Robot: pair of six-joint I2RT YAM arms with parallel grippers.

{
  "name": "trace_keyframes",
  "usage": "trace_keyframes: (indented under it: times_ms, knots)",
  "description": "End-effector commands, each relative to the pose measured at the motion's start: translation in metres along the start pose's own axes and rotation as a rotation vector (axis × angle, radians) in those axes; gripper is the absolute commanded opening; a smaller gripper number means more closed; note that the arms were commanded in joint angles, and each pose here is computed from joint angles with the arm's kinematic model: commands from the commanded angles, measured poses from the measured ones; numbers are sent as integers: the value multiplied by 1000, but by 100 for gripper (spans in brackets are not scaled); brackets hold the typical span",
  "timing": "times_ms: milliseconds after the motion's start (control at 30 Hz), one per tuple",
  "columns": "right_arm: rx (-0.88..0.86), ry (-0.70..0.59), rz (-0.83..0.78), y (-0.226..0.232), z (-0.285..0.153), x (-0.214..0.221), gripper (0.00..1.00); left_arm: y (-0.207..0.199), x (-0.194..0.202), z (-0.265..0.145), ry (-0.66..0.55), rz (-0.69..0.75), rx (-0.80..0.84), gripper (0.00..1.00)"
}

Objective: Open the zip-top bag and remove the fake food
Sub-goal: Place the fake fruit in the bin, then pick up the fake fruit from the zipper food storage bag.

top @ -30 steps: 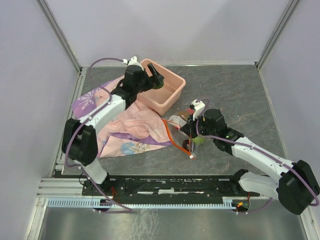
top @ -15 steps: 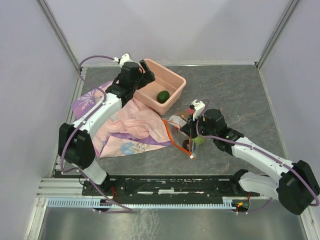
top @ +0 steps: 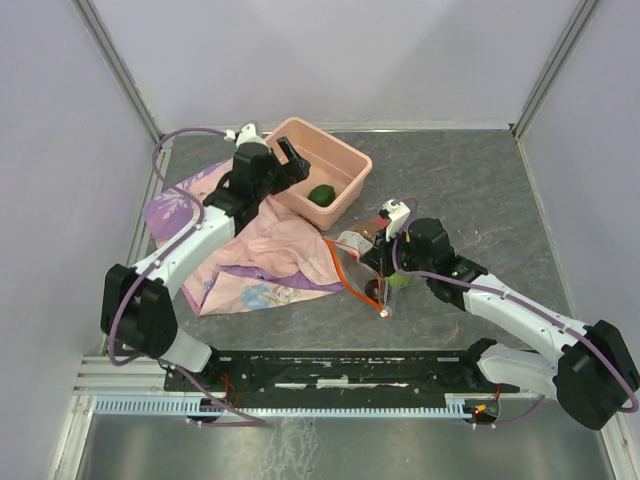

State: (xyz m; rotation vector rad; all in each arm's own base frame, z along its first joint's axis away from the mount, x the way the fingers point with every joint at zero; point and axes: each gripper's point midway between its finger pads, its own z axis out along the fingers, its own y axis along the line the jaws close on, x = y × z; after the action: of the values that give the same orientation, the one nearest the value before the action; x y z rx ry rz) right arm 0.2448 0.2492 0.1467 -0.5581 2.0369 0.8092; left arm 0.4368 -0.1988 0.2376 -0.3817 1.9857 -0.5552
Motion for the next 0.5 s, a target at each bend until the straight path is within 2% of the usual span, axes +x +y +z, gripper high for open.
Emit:
trace_keyframes:
  times_ms: [0,267,367,467]
  knots:
    - [-13,-55,-12,4,-3,-17,2,-38,-12,-44,-84,65,290,100]
    - [-22,-67,-6,7,-4,-20,2,-48,47,-125,-54,102,706,100]
    - [-20,-71,-6,7,-6,-22,2,-52,66,-159,-58,99,879,97]
    - [-19,-71,-8,7,-7,-22,2,-47,86,-180,-32,35,971,91]
